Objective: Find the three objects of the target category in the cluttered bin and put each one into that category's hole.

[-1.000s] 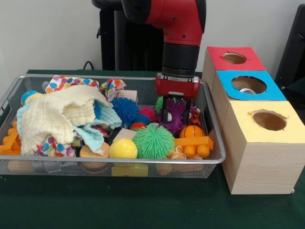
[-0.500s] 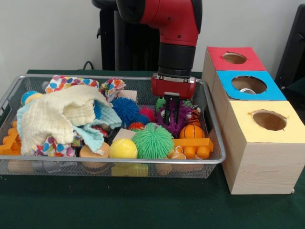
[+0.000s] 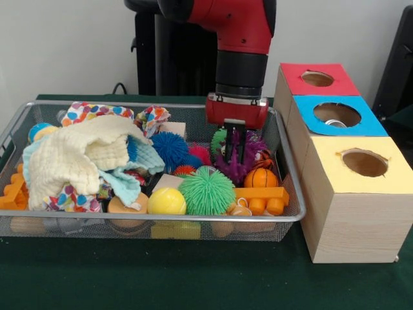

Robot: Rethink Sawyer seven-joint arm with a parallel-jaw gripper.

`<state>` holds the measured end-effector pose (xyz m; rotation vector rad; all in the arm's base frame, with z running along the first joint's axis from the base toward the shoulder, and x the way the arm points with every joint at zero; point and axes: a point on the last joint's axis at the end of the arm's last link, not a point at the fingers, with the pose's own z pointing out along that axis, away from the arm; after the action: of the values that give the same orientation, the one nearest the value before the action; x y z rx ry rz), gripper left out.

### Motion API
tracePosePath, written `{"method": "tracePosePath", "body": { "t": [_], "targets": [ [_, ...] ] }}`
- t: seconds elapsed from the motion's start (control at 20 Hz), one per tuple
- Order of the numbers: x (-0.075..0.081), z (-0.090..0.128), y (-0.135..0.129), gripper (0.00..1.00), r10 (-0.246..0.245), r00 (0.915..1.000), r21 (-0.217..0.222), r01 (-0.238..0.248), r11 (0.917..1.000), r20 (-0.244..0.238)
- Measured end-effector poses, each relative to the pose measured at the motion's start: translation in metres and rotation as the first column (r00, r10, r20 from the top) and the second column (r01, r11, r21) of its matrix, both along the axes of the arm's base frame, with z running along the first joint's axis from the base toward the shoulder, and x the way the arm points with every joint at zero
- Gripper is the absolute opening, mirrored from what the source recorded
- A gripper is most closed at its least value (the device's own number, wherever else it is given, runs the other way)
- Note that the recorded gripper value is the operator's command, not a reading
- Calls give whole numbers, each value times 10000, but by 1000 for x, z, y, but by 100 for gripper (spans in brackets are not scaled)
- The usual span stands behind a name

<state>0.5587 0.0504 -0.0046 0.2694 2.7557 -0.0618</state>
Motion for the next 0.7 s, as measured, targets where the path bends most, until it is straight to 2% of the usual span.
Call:
{"method": "tracePosePath", "body": {
  "t": [0.05, 0.2, 0.4, 0.45, 0.6, 0.7],
  "targets": [
    [1, 4, -1, 0, -110, 9999, 30, 111, 9999, -39],
    [5, 28, -8, 0, -838, 9955, 140, 845, 9963, -441],
    [6, 58, -21, 0, -1731, 9793, 190, 1760, 9842, -1050],
    [5, 68, -26, 0, -2000, 9720, 193, 2038, 9788, -1236],
    [4, 90, -38, 0, -2507, 9556, 294, 2581, 9657, -1548],
    [5, 100, -42, 0, -2688, 9498, 445, 2790, 9593, -1601]
  ]
}}
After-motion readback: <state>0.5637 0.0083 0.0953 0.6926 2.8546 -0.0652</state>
